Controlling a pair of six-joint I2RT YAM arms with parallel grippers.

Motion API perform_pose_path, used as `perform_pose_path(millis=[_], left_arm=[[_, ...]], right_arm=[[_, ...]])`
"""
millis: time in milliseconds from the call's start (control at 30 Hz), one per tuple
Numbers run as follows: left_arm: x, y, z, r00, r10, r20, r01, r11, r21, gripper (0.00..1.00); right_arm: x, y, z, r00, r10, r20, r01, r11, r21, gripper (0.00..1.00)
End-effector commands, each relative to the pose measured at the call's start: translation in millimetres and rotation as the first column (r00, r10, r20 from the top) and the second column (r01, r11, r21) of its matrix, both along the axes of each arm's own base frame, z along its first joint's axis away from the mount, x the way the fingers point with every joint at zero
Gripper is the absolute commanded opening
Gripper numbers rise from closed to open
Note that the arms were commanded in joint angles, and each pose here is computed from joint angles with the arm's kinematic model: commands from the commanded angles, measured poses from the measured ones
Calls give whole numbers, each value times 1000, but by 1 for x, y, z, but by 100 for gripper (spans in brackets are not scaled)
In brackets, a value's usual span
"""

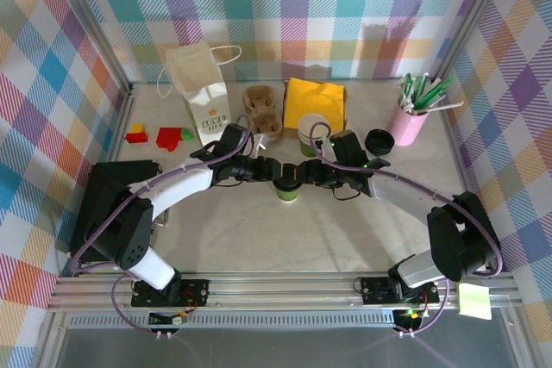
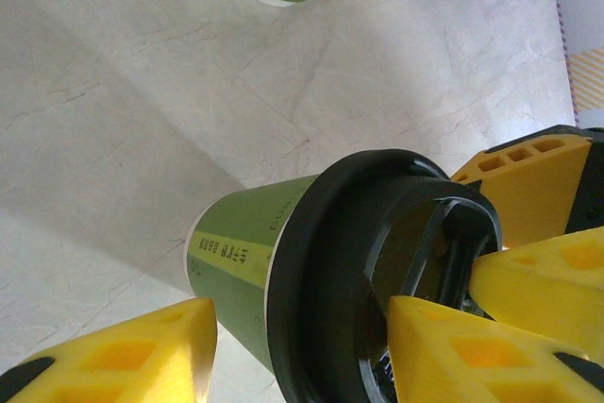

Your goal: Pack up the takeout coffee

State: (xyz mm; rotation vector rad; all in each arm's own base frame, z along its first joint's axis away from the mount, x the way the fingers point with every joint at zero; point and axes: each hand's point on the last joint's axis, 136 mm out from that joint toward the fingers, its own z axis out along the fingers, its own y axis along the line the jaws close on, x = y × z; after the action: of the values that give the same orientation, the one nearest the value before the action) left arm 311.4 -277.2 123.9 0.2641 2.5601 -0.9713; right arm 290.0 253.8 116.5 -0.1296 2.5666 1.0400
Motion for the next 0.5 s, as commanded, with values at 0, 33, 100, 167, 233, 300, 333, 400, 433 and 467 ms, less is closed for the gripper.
perform_pose_path(millis=[0,33,100,167,233,300,333,400,433,467], left_arm=[[-17,16,-38,998,8,-67,-2,995,101,48],[-18,16,-36,998,8,-67,-1,995,98,48],[-19,15,-32,998,2,-58,3,996,90,48],[-17,12,-26,999,-2,-46,6,997,82,47],[-16,9,-20,999,-9,-37,12,997,77,47],[-14,5,-14,1000,-15,-23,17,997,72,47],[-13,4,-11,1000,-16,-17,17,997,70,48],[-11,2,-4,1000,-15,-1,15,998,61,48],[-9,1,0,1000,-12,8,12,998,58,49],[-7,0,5,1000,-12,20,11,999,51,49]], right_arm=[[-24,-22,-48,989,-43,-143,28,994,-110,52],[-24,-22,-47,989,-42,-139,27,994,-106,52],[-24,-22,-43,991,-41,-130,28,994,-104,52],[-22,-21,-37,993,-38,-114,27,995,-98,52],[-19,-19,-31,994,-34,-103,24,995,-96,52],[-16,-17,-23,996,-25,-87,17,995,-94,52],[-14,-16,-20,997,-22,-77,14,996,-93,52],[-10,-15,-12,998,-18,-56,13,995,-95,53],[-8,-15,-8,999,-18,-47,14,995,-97,54],[-6,-15,-4,999,-17,-35,14,995,-100,54]])
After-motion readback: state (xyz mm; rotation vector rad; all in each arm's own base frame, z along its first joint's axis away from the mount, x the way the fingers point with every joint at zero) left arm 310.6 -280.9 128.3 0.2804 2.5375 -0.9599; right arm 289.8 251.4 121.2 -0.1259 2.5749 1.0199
